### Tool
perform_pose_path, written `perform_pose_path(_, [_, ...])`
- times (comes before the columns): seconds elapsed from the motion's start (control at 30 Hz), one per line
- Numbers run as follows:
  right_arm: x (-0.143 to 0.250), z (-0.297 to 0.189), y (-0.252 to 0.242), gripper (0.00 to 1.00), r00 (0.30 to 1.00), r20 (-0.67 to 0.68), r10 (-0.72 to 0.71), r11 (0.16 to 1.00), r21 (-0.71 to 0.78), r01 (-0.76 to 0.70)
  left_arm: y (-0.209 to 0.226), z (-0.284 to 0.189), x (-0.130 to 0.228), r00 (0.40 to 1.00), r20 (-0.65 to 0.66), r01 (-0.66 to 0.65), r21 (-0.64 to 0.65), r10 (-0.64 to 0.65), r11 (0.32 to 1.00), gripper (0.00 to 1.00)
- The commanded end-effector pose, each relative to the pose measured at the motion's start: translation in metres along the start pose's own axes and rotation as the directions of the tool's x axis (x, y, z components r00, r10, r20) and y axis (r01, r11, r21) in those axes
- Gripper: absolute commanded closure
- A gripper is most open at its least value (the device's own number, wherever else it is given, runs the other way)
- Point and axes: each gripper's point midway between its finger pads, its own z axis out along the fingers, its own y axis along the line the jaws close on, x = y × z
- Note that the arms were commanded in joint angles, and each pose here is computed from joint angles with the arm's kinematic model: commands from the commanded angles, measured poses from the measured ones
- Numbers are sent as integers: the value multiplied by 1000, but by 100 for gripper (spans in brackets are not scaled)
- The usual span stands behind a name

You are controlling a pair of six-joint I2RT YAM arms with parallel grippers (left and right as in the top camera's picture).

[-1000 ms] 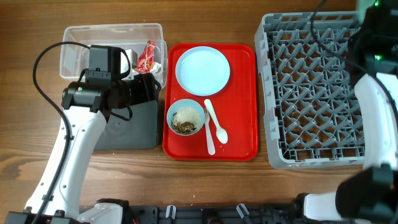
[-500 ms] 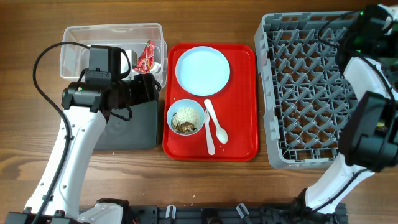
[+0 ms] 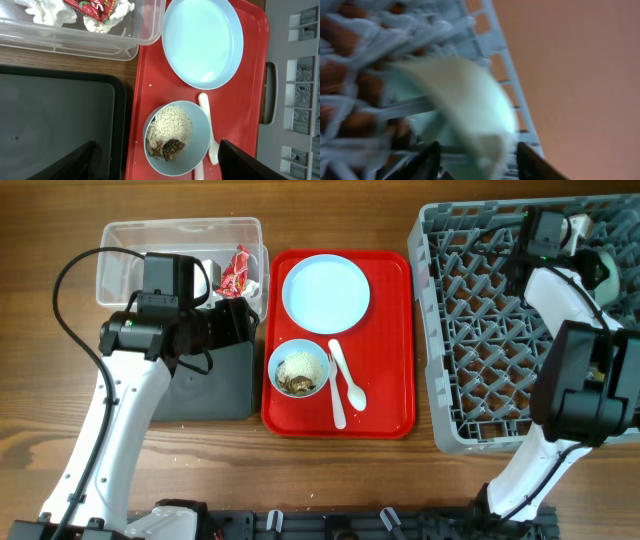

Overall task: Sort waste into correct bins and load items into the dishwasher rack
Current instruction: 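Place the mint-green bowl into the rack with the right gripper, then grasp the blue bowl of rice scraps with the left gripper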

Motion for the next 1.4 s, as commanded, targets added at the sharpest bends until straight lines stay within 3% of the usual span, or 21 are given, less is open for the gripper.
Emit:
perform_pose_path(0.0, [-25, -29, -18, 37, 989, 90, 119, 981, -164, -103, -1, -5, -4, 1000, 20, -22, 0, 22, 1000, 24])
perform_pose_path(0.13, [-35, -67, -26, 27, 976, 156, 152, 919, -385, -81, -1, -5, -4, 1000, 22, -22, 0, 22, 1000, 24])
perform_pose_path(0.2, [-30, -94, -25, 24, 971, 149, 189, 844, -529, -84, -3, -5, -6, 999, 29, -29, 4, 29, 1000, 24])
perform_pose_path(0.3, [-11, -146, -12, 19, 973, 77, 218, 639, -765, -83, -14, -1, -4, 998, 28, -59, 21, 59, 998, 24])
perform_pose_path(0.37, [11, -196, -2, 19, 981, 0, 194, 408, -909, -81, -28, 6, 3, 995, 7, -99, 40, 99, 994, 25])
perform_pose_path(0.4, [18, -210, 0, 19, 984, -12, 175, 341, -937, -72, -35, 11, 8, 993, -8, -120, 49, 120, 992, 25])
perform_pose_path(0.47, [35, -232, 4, 19, 991, -52, 120, 231, -970, -78, -46, 23, 17, 986, -40, -158, 50, 160, 986, 25])
perform_pose_path(0.53, [49, -241, 7, 19, 992, -105, 68, 183, -976, -116, -56, 40, 29, 975, -78, -204, 36, 207, 978, 25])
perform_pose_path(0.77, [63, -242, 8, 19, 987, -161, 25, 182, -970, -162, -98, 113, 84, 917, -224, -320, 82, 330, 944, 25])
perform_pose_path(0.93, [64, -243, 8, 19, 986, -165, 18, 182, -969, -165, -99, 150, 121, 869, -326, -372, 69, 373, 926, 25])
perform_pose_path(0.97, [64, -243, 8, 19, 986, -164, 19, 182, -969, -165, -96, 157, 129, 859, -349, -379, 59, 375, 923, 29])
perform_pose_path(1.17, [64, -243, 8, 20, 986, -164, 18, 182, -969, -165, -93, 165, 140, 843, -380, -393, 53, 382, 918, 73])
perform_pose_path(1.3, [65, -243, 8, 19, 986, -164, 18, 182, -969, -165, -91, 161, 141, 840, -390, -393, 45, 379, 918, 93])
perform_pose_path(1.37, [65, -243, 8, 19, 986, -165, 17, 182, -969, -166, -94, 155, 139, 843, -380, -394, 49, 382, 918, 96])
